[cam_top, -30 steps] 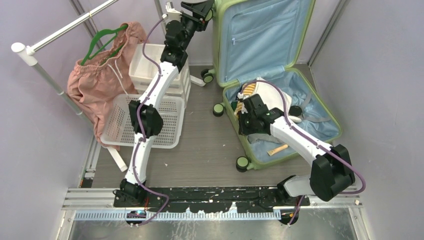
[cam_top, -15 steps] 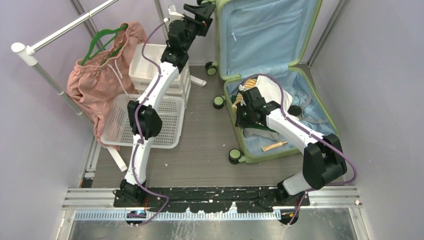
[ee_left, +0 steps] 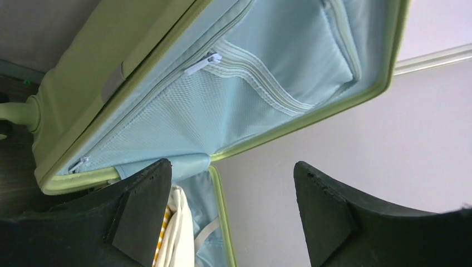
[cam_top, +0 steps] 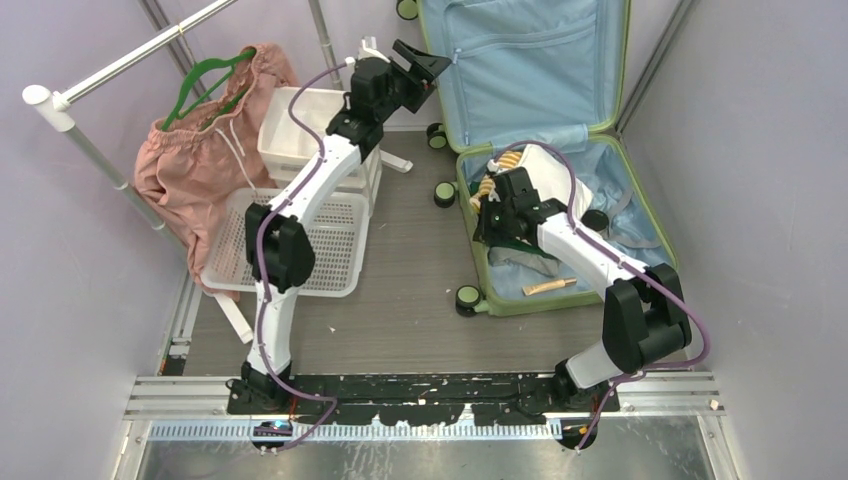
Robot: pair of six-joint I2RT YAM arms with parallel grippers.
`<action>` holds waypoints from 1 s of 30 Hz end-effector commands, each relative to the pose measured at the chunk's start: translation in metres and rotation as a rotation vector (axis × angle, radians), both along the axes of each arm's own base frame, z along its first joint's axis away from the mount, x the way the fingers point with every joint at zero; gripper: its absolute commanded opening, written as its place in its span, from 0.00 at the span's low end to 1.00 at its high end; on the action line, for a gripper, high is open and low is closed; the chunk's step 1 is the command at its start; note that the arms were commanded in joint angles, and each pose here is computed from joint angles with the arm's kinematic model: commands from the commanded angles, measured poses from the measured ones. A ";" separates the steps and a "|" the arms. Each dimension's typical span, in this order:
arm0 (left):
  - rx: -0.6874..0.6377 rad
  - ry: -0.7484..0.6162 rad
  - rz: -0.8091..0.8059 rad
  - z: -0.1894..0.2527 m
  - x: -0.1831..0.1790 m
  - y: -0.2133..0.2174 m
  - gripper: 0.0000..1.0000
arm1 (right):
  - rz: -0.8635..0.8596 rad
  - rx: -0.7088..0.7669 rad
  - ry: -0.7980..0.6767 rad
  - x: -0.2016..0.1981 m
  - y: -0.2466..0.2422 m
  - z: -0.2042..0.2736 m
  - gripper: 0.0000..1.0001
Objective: Open, take out, and arrange the luggage
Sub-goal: Open the luggage at the center of the board.
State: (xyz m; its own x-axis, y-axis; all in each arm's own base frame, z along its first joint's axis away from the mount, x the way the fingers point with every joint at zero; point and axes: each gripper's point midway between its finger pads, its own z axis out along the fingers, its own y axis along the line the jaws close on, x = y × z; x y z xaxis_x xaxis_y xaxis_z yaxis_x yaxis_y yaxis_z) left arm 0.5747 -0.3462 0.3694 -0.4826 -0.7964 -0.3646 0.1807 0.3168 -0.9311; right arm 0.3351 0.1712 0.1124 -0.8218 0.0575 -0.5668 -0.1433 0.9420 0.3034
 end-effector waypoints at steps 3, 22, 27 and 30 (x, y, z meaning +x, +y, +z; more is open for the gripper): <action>0.002 -0.212 -0.058 0.092 -0.060 0.020 0.78 | -0.070 0.020 -0.265 0.060 -0.022 0.066 0.14; 0.830 -0.249 -0.168 0.004 -0.219 0.101 0.69 | 0.630 0.104 -0.195 -0.036 -0.014 0.137 0.86; 1.040 -0.197 -0.099 -0.017 -0.227 0.151 0.70 | 0.673 0.148 -0.169 -0.057 -0.022 0.134 0.89; 1.085 -0.174 -0.086 -0.025 -0.219 0.165 0.71 | 0.658 0.168 -0.164 -0.061 -0.029 0.133 0.89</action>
State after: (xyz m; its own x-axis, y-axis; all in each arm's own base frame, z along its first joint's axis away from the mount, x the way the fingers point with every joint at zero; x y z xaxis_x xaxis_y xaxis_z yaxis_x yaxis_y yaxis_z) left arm 0.3461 -0.2171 0.3642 -0.4034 -0.1149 -0.9078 0.4001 0.8701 -0.2879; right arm 0.2963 0.1428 0.2318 -0.6584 -0.3177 -0.6823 -0.6718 0.6568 0.3425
